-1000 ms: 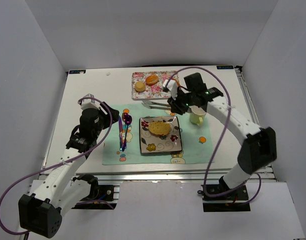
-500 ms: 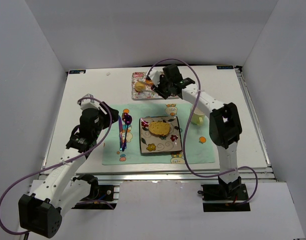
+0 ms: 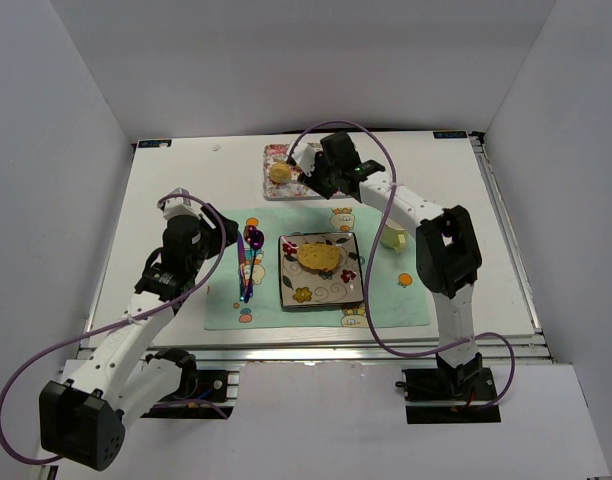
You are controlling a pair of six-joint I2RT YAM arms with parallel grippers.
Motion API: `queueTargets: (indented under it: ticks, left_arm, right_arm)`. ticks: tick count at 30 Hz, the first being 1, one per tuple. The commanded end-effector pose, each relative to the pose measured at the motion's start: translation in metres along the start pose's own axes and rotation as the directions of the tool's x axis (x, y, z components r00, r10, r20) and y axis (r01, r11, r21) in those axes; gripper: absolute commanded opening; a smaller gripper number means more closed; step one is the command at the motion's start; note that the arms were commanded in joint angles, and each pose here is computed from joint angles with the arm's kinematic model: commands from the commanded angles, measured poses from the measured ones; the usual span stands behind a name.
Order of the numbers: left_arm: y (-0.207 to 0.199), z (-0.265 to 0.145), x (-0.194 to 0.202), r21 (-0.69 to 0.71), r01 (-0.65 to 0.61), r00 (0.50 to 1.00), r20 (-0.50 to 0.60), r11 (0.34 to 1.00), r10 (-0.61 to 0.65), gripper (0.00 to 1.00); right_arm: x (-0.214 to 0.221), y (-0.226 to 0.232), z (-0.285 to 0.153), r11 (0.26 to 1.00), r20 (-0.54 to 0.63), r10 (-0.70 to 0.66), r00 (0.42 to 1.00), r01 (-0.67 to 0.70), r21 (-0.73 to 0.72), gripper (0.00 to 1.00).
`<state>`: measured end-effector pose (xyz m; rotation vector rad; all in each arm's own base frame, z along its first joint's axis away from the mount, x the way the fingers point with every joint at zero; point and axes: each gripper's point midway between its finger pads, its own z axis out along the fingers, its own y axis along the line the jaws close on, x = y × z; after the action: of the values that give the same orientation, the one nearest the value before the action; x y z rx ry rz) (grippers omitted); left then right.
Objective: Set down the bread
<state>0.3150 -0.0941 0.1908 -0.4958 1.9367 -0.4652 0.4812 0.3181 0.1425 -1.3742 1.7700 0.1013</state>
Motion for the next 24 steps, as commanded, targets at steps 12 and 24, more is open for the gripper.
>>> queueTargets:
  ticks: [12, 24]
  left_arm:
    - [-0.005, -0.003, -0.011, 0.016, 0.005, 0.999, 0.035, 1.0, -0.005, 0.76]
    - [-0.005, -0.004, -0.012, 0.016, 0.005, 0.999, 0.037, 1.0, -0.006, 0.76]
  right_arm:
    - [-0.001, 0.002, 0.012, 0.998, -0.007, -0.052, 0.999, 0.053, 0.028, 0.48]
    - [0.01, 0.012, 0.02, 0.999, -0.053, -0.043, 0.998, 0.043, 0.012, 0.48]
